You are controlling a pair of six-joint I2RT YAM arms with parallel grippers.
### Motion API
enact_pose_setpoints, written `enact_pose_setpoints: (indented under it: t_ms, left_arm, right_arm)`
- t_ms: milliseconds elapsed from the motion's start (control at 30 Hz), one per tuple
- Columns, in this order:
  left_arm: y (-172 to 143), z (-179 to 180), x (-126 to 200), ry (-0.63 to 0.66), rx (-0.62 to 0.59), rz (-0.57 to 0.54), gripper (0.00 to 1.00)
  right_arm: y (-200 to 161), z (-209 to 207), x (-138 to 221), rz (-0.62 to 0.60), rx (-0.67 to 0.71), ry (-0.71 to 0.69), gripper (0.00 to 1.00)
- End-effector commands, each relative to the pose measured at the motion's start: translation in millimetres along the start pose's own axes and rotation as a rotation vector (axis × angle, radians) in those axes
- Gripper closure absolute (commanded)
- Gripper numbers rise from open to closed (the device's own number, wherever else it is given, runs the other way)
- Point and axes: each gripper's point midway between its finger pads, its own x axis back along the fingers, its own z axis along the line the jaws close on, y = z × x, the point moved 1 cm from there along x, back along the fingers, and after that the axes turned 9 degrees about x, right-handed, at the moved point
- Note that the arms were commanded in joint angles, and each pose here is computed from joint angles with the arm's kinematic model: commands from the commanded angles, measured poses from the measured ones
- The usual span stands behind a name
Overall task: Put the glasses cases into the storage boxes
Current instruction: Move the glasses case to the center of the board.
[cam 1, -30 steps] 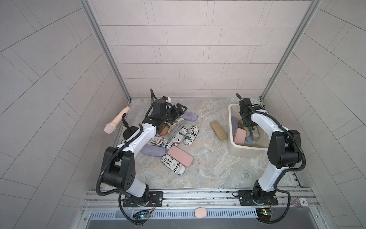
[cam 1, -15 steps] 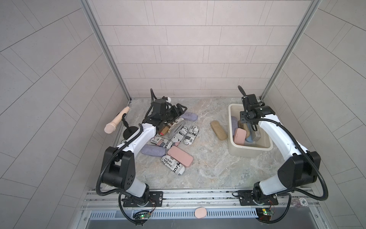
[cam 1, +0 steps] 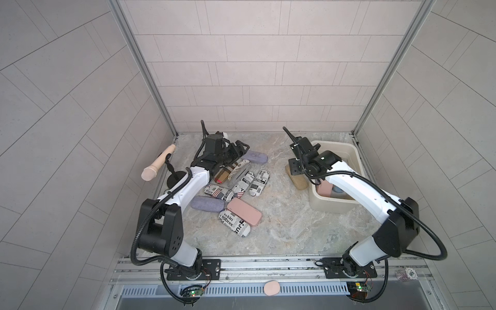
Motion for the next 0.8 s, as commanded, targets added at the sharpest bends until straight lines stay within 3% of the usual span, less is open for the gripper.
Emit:
enact_pose_setpoints:
  t_ms: [0, 200, 333, 767]
  left_arm:
    - [19, -14, 13, -0.024, -0.013, -0.06, 0.17]
    - [43, -2, 26, -0.006, 0.022, -0.121, 0.17]
    - [58, 7, 33, -0.003, 0.063, -0.165, 0.17]
    - [57, 7, 30, -0.022, 0.088, -0.151, 0.17]
  right_arm:
    - [1, 18, -2, 0.032, 0.033, -0.02, 0.43]
    - [2, 35, -27, 0.069, 0.045, -0.013, 0.45]
    - [-6, 40, -45, 0.116, 0.066, -0.033, 0.4]
    - [-30, 21, -98, 0.211, 0.051, -0.218, 0.29]
